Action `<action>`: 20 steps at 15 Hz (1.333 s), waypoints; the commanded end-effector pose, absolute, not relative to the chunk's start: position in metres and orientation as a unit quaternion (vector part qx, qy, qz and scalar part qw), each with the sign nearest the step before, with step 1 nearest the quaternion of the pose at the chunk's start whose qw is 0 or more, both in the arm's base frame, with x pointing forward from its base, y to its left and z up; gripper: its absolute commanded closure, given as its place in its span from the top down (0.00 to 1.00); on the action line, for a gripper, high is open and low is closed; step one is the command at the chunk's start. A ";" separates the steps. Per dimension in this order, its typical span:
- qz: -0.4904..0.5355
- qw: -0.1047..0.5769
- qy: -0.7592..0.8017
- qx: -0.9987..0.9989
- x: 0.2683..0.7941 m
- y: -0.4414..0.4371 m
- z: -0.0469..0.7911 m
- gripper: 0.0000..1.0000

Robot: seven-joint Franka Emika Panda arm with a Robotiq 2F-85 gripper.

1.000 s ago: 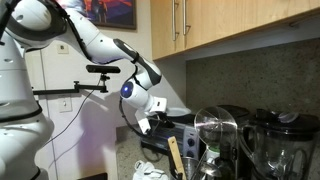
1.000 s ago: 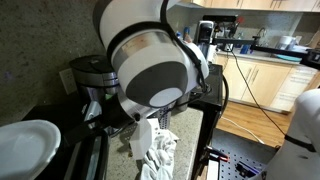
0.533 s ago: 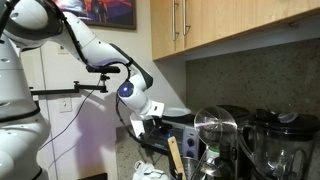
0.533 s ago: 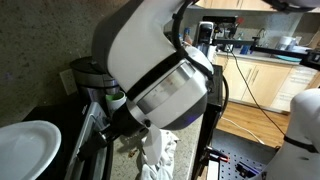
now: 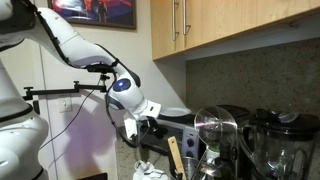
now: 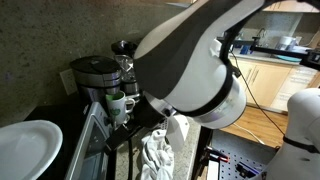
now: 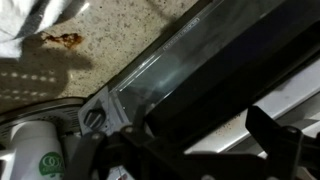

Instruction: Close the oven door

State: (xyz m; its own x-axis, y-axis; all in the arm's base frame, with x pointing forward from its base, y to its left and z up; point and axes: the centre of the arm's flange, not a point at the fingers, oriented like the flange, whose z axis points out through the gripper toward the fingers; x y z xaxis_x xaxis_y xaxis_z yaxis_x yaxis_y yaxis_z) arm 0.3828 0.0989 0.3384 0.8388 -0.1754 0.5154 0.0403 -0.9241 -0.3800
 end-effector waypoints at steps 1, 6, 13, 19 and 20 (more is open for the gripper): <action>-0.320 0.196 0.031 -0.926 0.366 0.086 0.384 1.00; -0.352 0.192 0.027 -0.916 0.380 0.093 0.392 1.00; -0.325 0.176 0.034 -0.929 0.371 0.084 0.395 1.00; -0.282 0.130 0.021 -0.950 0.350 0.058 0.417 1.00; -0.268 0.125 0.017 -0.955 0.352 0.052 0.419 1.00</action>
